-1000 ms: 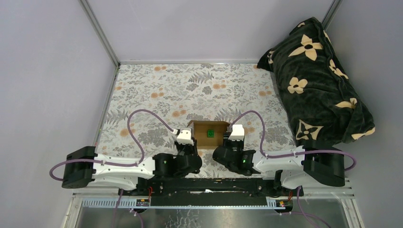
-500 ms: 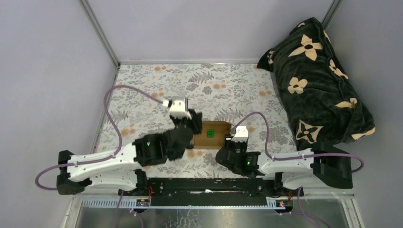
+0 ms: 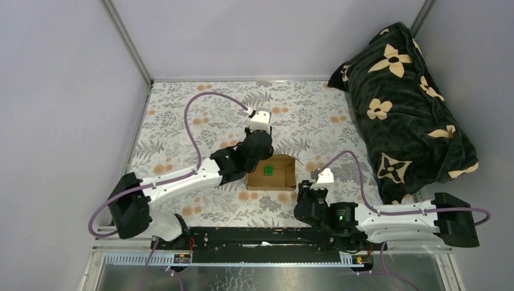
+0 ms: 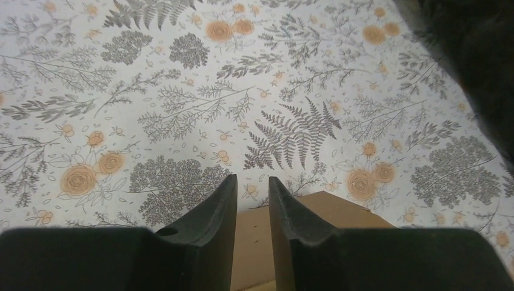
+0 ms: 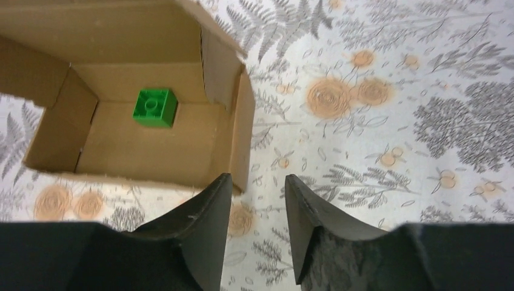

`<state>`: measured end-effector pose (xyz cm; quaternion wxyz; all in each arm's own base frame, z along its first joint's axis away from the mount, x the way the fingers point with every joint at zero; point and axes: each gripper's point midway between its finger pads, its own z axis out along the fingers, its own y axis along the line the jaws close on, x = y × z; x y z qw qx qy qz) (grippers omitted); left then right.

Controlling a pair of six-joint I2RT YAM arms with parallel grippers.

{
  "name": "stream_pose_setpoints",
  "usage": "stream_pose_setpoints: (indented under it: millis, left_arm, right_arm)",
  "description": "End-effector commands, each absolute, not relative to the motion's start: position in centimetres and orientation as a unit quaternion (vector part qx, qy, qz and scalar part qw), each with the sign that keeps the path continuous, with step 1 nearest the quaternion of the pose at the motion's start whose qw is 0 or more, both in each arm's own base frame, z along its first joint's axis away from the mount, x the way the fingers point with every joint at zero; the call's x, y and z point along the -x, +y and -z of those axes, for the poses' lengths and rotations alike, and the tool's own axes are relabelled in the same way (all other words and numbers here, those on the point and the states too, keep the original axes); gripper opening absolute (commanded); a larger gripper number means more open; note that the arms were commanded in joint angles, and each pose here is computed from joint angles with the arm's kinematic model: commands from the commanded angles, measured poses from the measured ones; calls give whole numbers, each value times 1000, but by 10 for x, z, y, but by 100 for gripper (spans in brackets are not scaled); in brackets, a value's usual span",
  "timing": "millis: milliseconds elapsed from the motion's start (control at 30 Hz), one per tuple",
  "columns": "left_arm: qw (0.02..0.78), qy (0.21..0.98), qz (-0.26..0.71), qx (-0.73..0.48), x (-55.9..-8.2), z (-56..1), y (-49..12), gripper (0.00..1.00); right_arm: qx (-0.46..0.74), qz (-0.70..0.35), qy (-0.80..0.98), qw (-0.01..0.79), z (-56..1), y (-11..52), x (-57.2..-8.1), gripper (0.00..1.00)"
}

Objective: Fold the paper box
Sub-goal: Close the paper box at the center of the board.

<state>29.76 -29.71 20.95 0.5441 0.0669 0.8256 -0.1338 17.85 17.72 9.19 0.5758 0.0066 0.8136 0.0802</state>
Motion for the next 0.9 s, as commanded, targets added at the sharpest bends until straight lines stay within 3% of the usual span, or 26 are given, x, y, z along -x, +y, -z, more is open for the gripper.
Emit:
stream_pose_setpoints:
  millis: [0,133,333,533,700,867]
  left_arm:
    - [548,814,171,-83,-308,-213,-318,31]
    - [539,819,172,-90,-312,-205,-323,31]
    - [524,826,178,-106,-319,-193,-330,30]
    - [506,836,178,-114,-325,-177,-328,29]
    - [493,844,179,-115,-322,-162,-323,28]
    - [479,851,178,-120,-319,-148,-322,27]
  right_arm:
    - [0,-123,824,553,-81,187,-162,42]
    - [28,-142,830,538,-69,213,-150,38]
    - [98,-91,809,573,-61,248,-137,37]
    - [82,-120,784,604,-59,261,-141,36]
    - [67,-135,763,629,-59,270,-146,26]
    - [62,-149,754,637,-48,283,-147,25]
